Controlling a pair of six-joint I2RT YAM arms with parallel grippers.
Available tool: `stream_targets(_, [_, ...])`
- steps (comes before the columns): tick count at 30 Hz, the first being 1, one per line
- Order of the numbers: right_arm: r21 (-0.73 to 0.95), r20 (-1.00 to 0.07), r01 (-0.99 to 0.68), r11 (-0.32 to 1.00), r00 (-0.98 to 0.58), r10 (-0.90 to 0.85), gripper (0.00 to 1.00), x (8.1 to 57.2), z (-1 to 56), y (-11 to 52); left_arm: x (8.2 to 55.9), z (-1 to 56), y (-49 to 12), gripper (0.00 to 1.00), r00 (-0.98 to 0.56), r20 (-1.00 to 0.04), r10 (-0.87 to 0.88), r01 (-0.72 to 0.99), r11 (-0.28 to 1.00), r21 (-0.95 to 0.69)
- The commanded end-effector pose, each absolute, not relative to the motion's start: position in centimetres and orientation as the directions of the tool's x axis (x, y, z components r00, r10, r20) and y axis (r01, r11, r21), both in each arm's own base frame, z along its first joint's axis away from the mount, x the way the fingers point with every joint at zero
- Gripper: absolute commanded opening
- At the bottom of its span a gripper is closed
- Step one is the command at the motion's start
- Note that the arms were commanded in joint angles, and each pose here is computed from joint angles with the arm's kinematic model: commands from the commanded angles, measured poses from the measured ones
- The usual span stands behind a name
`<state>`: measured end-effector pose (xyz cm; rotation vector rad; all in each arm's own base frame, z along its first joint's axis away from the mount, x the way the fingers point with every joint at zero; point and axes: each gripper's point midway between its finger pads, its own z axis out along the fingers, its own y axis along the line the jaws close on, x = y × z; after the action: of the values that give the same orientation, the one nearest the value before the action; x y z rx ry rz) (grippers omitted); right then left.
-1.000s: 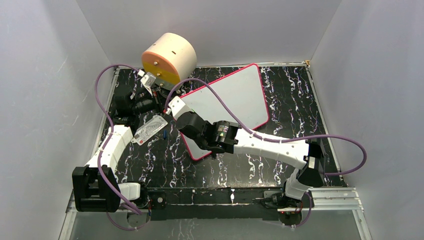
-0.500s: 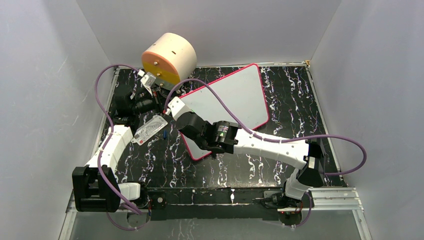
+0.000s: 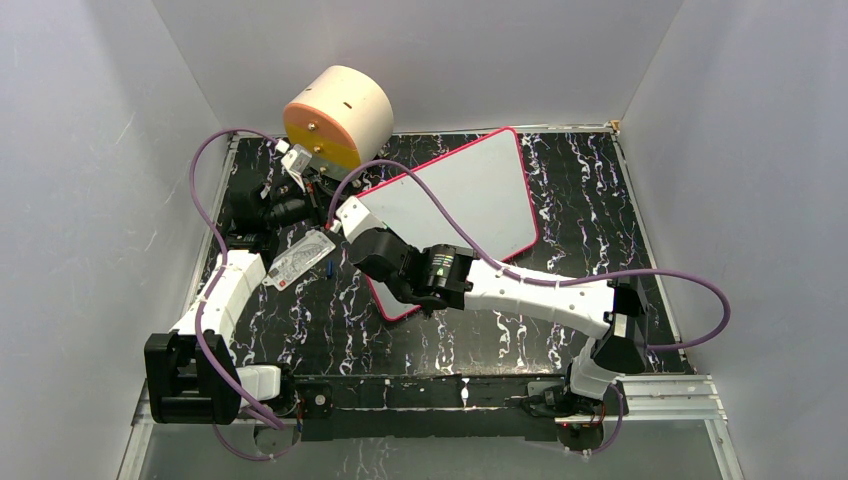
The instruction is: Write a sentence on the whiteboard
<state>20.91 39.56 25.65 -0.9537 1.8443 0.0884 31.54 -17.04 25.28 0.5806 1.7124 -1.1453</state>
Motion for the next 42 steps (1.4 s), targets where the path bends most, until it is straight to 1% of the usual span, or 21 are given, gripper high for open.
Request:
stream_targets(1, [-0.361, -0.799, -0.592, 0.720, -0.201, -0.566, 0.00, 21.8, 25.3, 38.5, 30.2, 24.3, -17.8, 0.00, -0.395, -0.917, -0.055, 0.835, 0.395, -0.383])
stream_targets(24, [-0.357, -0.794, -0.562, 0.746, -0.238, -0.559, 0.00, 21.8, 24.8, 36.5, 30.2, 24.3, -17.8, 0.00, -0.393, -0.918, -0.053, 0.834, 0.399, -0.380])
stream_targets(27, [-0.323, -0.817, -0.577, 0.750, -0.230, -0.529, 0.00, 21.5, 25.5, 36.7, 30.2, 24.3, -17.8, 0.00, -0.393, -0.918, -0.054, 0.834, 0.400, -0.380])
stream_targets(30, [-0.257, -0.871, -0.607, 0.752, -0.191, -0.452, 0.00, 21.1, 27.6, 37.2, 30.2, 24.2, -17.8, 0.00, -0.394, -0.918, -0.053, 0.833, 0.401, -0.381])
stream_targets(33, [-0.229, -0.898, -0.607, 0.761, -0.170, -0.406, 0.00, 21.1, 28.6, 37.0, 30.2, 24.3, -17.8, 0.00, -0.393, -0.918, -0.053, 0.834, 0.400, -0.380])
stream_targets(42, [-0.202, -0.903, -0.594, 0.779, -0.195, -0.383, 0.00, 21.7, 28.0, 36.4, 30.2, 24.1, -17.8, 0.00, -0.396, -0.917, -0.054, 0.833, 0.398, -0.384])
